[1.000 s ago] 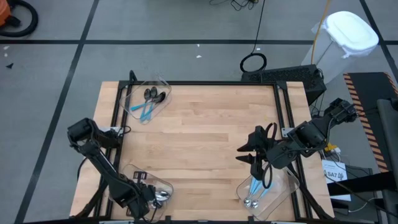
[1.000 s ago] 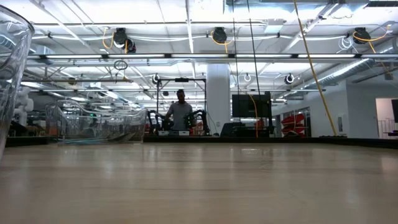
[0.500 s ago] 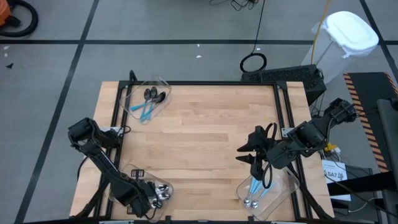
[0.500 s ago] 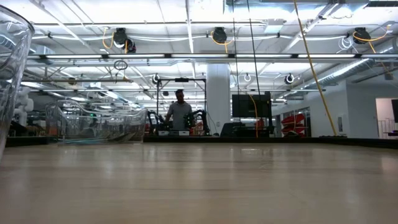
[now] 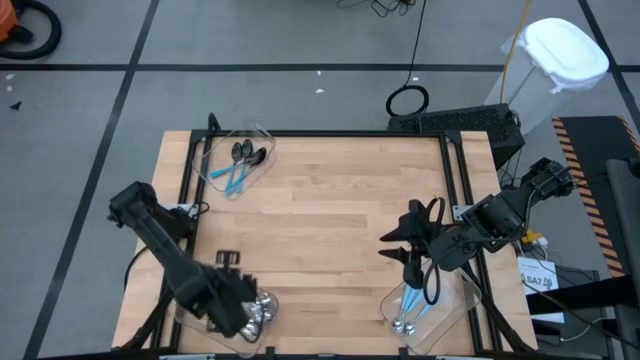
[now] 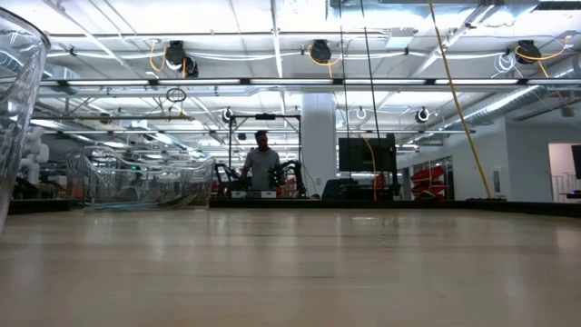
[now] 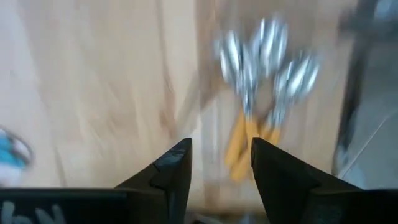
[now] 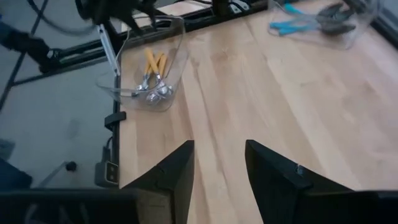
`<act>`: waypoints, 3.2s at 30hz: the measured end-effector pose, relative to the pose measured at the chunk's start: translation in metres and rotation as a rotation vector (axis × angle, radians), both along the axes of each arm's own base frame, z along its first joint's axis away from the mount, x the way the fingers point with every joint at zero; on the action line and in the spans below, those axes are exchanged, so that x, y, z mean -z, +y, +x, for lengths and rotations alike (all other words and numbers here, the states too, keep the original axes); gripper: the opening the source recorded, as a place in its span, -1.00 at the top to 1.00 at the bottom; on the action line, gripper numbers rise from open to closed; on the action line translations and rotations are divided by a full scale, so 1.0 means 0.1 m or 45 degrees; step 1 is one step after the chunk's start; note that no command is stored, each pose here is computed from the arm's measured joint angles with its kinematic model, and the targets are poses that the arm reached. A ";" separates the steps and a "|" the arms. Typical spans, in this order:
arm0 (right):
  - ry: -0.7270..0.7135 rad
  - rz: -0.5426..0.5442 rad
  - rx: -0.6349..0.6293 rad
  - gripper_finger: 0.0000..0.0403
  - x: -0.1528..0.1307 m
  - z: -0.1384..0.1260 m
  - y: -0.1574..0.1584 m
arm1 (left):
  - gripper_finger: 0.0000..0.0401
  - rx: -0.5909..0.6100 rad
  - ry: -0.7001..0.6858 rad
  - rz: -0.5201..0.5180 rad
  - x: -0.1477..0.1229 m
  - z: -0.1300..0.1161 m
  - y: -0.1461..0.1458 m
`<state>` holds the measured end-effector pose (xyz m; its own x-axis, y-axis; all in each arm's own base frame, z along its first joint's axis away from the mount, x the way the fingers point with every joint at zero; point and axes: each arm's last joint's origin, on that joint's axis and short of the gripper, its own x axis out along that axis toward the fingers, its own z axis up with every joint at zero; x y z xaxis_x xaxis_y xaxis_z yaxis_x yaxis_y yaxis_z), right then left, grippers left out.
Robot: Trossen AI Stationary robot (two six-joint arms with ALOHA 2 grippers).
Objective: Sort silverware by color (type)
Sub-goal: Return to Home Position
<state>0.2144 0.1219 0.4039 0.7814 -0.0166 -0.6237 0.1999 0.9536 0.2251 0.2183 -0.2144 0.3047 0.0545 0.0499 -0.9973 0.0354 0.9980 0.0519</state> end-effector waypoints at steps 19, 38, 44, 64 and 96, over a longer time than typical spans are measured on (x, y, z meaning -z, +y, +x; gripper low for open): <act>-0.096 -0.355 -0.316 0.99 -0.24 -0.38 -0.24 | 0.72 0.401 -0.650 0.312 -1.29 0.52 1.07; -0.316 -0.653 -0.275 1.00 -0.48 -1.44 -1.02 | 0.79 0.191 -1.109 0.042 -1.65 0.95 1.99; -0.363 -0.641 -0.253 1.00 -0.26 -1.73 -1.17 | 0.98 0.169 -1.147 -0.020 -1.65 0.99 2.39; -0.541 -0.646 -0.176 1.00 0.55 -1.59 -1.11 | 1.00 0.079 -1.111 -0.192 -0.90 0.62 2.50; -0.828 -0.434 0.015 1.00 2.27 -1.05 -0.84 | 1.00 -0.092 -1.582 -0.275 0.79 -0.50 1.90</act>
<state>0.1090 0.0382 0.1765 0.9904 -0.1378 0.0074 0.1378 0.9904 -0.0067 0.1688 -0.0242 0.2260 0.9625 -0.0653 -0.2635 0.0251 0.9879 -0.1531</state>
